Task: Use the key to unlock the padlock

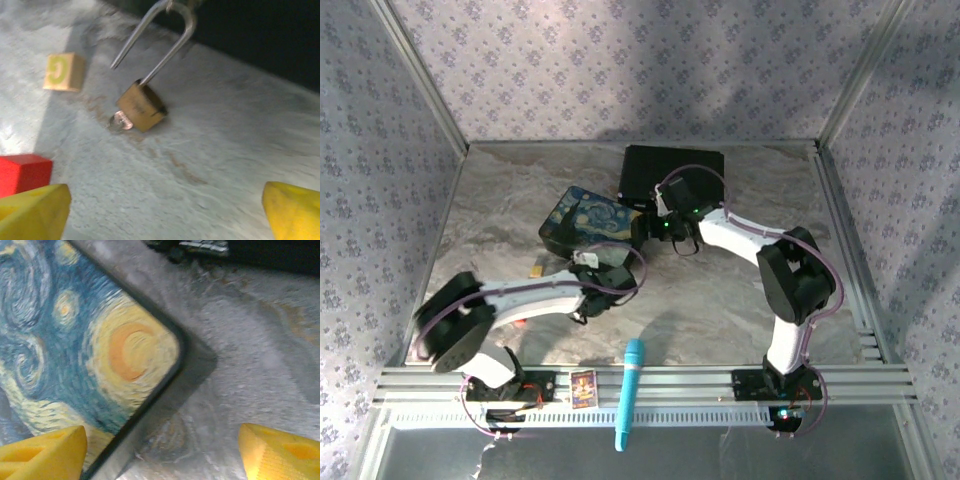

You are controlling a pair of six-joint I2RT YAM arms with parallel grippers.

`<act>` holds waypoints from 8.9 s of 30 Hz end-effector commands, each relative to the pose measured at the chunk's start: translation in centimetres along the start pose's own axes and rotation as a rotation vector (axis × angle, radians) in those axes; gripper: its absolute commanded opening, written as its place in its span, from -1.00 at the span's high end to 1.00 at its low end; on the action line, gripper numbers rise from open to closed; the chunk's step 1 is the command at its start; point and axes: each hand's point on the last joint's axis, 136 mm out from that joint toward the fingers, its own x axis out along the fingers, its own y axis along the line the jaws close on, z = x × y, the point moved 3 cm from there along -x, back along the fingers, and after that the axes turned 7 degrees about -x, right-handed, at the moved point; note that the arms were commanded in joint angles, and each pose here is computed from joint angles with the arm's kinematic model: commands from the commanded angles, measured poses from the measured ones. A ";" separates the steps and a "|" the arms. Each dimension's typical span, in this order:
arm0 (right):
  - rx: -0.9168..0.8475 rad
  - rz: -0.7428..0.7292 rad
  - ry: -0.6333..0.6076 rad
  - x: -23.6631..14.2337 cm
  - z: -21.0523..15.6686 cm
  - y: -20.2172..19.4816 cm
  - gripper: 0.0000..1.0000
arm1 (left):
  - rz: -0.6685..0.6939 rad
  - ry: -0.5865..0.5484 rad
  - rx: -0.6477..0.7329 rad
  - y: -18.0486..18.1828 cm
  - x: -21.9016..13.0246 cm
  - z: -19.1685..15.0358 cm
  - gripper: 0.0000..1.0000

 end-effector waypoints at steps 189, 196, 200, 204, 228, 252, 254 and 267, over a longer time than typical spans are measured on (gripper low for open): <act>0.618 0.424 -0.734 -0.3 -5.3 4.3 1.00 | -0.201 0.133 1.167 -5.9 5.2 -1.3 1.00; 0.638 0.384 -0.706 0.5 -6.0 2.5 1.00 | -0.193 0.141 1.174 -5.6 5.3 -1.4 1.00; 0.651 0.372 -0.630 1.8 -7.3 1.3 1.00 | -0.193 0.134 1.170 -5.6 5.1 -1.2 1.00; 0.679 0.309 -0.534 2.4 -9.7 -0.8 1.00 | -0.188 0.128 1.168 -5.6 4.8 -1.0 1.00; 0.458 -0.052 0.405 -3.7 -18.7 -9.5 1.00 | -0.046 -0.119 0.877 -7.3 1.8 4.8 -0.53; 0.244 -0.235 0.497 -8.1 -15.4 -11.7 0.06 | 0.190 -0.130 0.353 0.7 3.4 8.9 -1.00; 0.244 -0.206 0.451 -8.2 -14.6 -11.2 -0.04 | 0.190 -0.118 0.337 1.6 4.1 9.3 -1.00; 0.088 -0.425 -0.151 -16.7 -6.5 -11.7 -0.56 | -0.083 -0.288 0.125 3.5 -2.2 9.9 -1.00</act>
